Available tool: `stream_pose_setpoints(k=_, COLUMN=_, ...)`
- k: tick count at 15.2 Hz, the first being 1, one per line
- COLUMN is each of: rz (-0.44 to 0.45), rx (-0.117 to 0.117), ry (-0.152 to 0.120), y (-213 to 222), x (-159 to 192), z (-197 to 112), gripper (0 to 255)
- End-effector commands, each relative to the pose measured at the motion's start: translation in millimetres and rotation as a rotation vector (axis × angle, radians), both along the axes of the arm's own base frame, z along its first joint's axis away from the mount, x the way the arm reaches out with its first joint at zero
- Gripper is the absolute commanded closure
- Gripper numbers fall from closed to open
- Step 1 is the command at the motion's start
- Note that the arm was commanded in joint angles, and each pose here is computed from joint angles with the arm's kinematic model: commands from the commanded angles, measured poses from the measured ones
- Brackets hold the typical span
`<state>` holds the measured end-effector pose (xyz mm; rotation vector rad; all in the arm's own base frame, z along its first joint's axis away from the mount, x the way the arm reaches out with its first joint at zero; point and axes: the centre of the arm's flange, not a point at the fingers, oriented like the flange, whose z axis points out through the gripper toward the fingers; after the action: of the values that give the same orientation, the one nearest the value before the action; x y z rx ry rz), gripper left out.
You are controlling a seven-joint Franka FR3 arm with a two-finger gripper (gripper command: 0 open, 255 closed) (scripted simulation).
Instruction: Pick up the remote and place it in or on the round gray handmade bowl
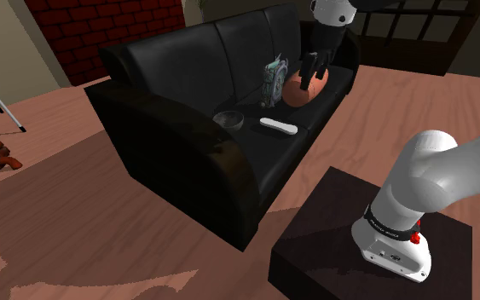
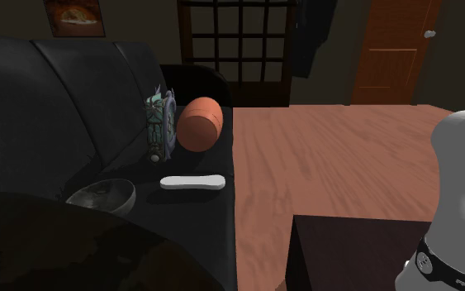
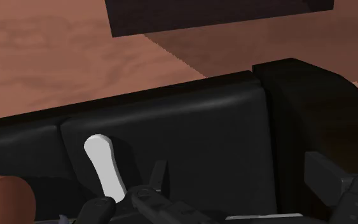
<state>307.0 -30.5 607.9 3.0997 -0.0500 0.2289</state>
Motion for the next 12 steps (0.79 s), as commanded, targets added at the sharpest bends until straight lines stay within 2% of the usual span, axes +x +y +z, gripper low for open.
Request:
stream_pose_setpoints(k=1, rz=0.0, rx=0.0, ry=0.0, y=0.0, x=0.0, z=0.0, gripper=0)
stream_pose_setpoints(k=12, rz=0.026, rx=-0.004, ry=0.005, y=-81.6, x=69.5, z=-98.3, gripper=0)
